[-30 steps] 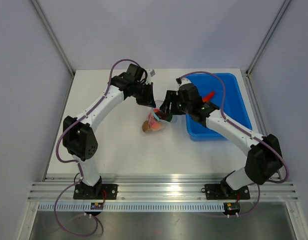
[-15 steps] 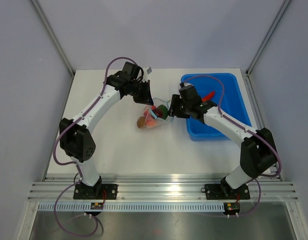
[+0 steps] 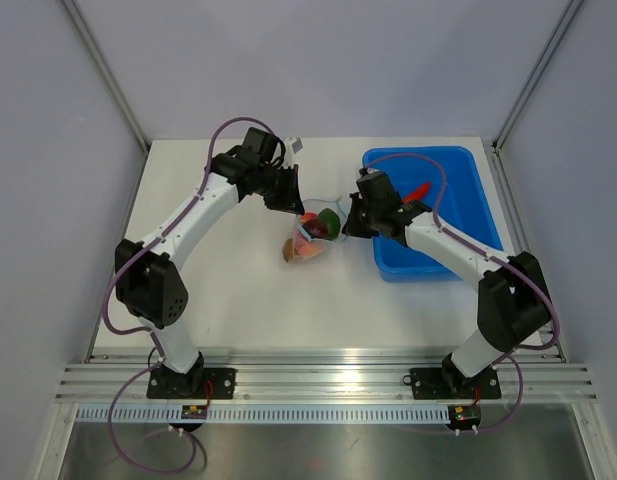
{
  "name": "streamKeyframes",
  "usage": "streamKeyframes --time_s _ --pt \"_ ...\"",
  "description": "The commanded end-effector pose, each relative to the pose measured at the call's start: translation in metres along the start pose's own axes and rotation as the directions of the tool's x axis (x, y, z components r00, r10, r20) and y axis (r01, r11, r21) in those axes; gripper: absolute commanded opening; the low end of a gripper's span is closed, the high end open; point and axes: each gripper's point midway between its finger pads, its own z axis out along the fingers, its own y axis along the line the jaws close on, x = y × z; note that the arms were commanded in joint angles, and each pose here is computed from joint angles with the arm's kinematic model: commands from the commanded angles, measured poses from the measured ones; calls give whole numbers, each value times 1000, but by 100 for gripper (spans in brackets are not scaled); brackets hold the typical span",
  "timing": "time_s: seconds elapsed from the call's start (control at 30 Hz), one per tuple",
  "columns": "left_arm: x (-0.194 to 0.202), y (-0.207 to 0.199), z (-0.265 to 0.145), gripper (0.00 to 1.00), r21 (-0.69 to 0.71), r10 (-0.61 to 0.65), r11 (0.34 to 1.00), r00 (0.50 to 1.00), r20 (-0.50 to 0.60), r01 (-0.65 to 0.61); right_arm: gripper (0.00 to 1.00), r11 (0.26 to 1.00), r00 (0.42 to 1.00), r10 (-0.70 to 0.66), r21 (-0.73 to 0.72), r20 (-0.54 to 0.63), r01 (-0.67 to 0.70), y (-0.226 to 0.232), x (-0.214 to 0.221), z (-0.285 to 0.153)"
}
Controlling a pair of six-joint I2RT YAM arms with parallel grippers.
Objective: Place the food in the zip-top bag and seal the zipper
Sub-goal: Adjust the zipper food storage bag at the center of the board.
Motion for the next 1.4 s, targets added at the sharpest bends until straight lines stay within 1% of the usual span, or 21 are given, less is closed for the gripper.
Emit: streamKeyframes --time_s 0.0,0.03,0.07,0.1,0.13,0.17,0.2,0.27,0.4,0.57,0.6,0.63,0.67,0.7,0.73,0.8,0.93,1.07,1.17,1.27,1.37 --pt "-10 2 -10 0 -12 67 998 996 53 -67 0 991 996 60 -126 64 -52 38 -29 -37" --pt "-13 1 -12 0 -15 76 997 995 58 -76 0 988 994 101 -121 51 -94 42 -30 -41" --pt "-13 1 -13 12 -15 84 996 995 50 -84 0 990 992 122 -69 28 -119 41 -28 -43" --pt "-14 -1 -14 22 -8 101 995 993 52 -101 0 988 990 142 -54 9 -142 43 -26 -45" --pt "-15 -4 -17 36 4 111 994 992 60 -112 0 981 981 195 -20 12 -195 41 -27 -44" --pt "-18 -8 -21 57 13 125 992 989 82 -127 0 977 977 214 -5 -1 -214 40 -24 -41" --pt "-21 -12 -29 64 22 144 989 984 107 -148 0 971 971 240 0 0 -240 40 -24 -39" --pt "-22 -17 -36 68 35 166 984 977 138 -172 0 955 955 298 0 0 -298 42 -24 -32" --pt "-13 -29 -50 68 82 210 971 965 155 -225 0 938 938 347 -30 -6 -347 50 -25 -22" --pt "0 -16 -55 68 8 228 972 958 172 -233 0 944 945 328 -17 -11 -328 48 -25 -17" --pt "9 -6 -49 68 -15 208 978 966 153 -209 0 945 945 327 -24 -11 -327 49 -25 -18" --pt "9 0 -49 65 -44 197 980 967 163 -192 0 945 945 326 -27 -10 -326 48 -22 -17" --pt "6 0 -48 63 -44 151 988 971 186 -145 0 944 944 329 -38 -1 -329 48 -24 -20" --pt "10 7 -41 59 -45 107 994 978 180 -101 0 943 944 331 -43 0 -330 48 -23 -20" --pt "9 10 -38 49 -51 65 997 980 186 -56 0 943 944 329 -43 2 -329 47 -22 -20" --pt "8 13 -26 44 -47 -31 998 983 183 40 0 944 945 328 -51 2 -327 47 -21 -20" --pt "5 12 -12 43 -17 -110 993 979 171 115 0 945 946 325 -42 -5 -325 42 -14 -19" --pt "-6 23 -10 44 -91 -172 977 961 215 195 0 945 946 324 -49 2 -323 40 -12 -21" --pt "-10 26 -3 47 -102 -178 974 959 221 204 0 948 949 315 -47 0 -314 39 -11 -21" --pt "-5 28 10 47 -109 -195 970 965 175 216 0 946 949 315 -68 -19 -316 42 -7 -22" --pt "1 24 19 41 -104 -198 971 970 140 213 0 947 949 315 -65 -19 -316 41 -6 -22"
